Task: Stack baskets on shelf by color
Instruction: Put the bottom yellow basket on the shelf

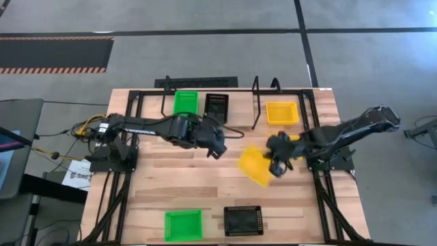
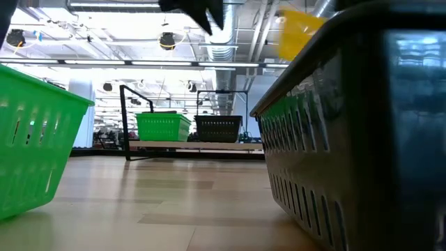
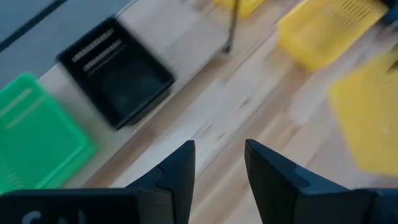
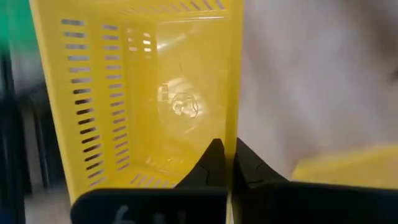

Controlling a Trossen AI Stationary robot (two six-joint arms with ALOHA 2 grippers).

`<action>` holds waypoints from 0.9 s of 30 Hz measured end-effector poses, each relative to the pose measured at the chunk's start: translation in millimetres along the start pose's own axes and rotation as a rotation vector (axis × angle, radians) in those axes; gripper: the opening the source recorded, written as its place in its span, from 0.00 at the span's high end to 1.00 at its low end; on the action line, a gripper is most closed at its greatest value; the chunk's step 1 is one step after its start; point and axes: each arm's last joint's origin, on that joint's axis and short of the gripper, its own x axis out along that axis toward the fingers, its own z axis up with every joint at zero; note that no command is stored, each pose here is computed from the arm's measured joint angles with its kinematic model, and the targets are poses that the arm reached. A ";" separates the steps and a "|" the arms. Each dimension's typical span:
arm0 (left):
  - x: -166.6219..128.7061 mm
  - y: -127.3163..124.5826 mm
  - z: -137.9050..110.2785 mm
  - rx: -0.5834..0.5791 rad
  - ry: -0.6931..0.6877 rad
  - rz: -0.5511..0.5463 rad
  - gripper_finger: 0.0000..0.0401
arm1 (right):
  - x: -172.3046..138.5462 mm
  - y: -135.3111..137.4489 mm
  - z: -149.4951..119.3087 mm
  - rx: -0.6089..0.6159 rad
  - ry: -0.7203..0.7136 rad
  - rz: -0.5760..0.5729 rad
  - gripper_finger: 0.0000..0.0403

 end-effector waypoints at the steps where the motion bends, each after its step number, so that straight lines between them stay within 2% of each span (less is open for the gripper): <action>1: 1.5 4.0 -0.3 0.008 0.025 0.019 0.68 | -6.4 0.0 10.9 0.020 -0.065 -0.027 0.99; 6: 6.4 20.4 -2.4 0.125 0.159 0.066 0.68 | -31.9 -9.1 63.7 0.157 -0.382 -0.125 0.99; 11: 7.7 30.1 -5.1 0.317 0.260 0.072 0.68 | -29.4 -25.8 108.7 0.278 -0.605 -0.137 0.99; 16: 6.0 40.0 -9.0 0.464 0.319 0.151 0.68 | 6.8 -44.9 130.1 0.335 -0.563 -0.243 0.99; 19: 1.2 43.7 -8.9 0.540 0.310 0.141 0.68 | 31.1 -56.0 135.2 0.374 -0.507 -0.283 0.99; 24: -21.5 60.3 -10.3 0.549 0.260 0.122 0.68 | 38.4 -74.4 139.8 0.440 -0.492 -0.305 0.99; 27: -39.6 81.2 -18.0 0.480 0.222 0.133 0.68 | 26.0 -80.4 142.2 0.461 -0.531 -0.309 0.99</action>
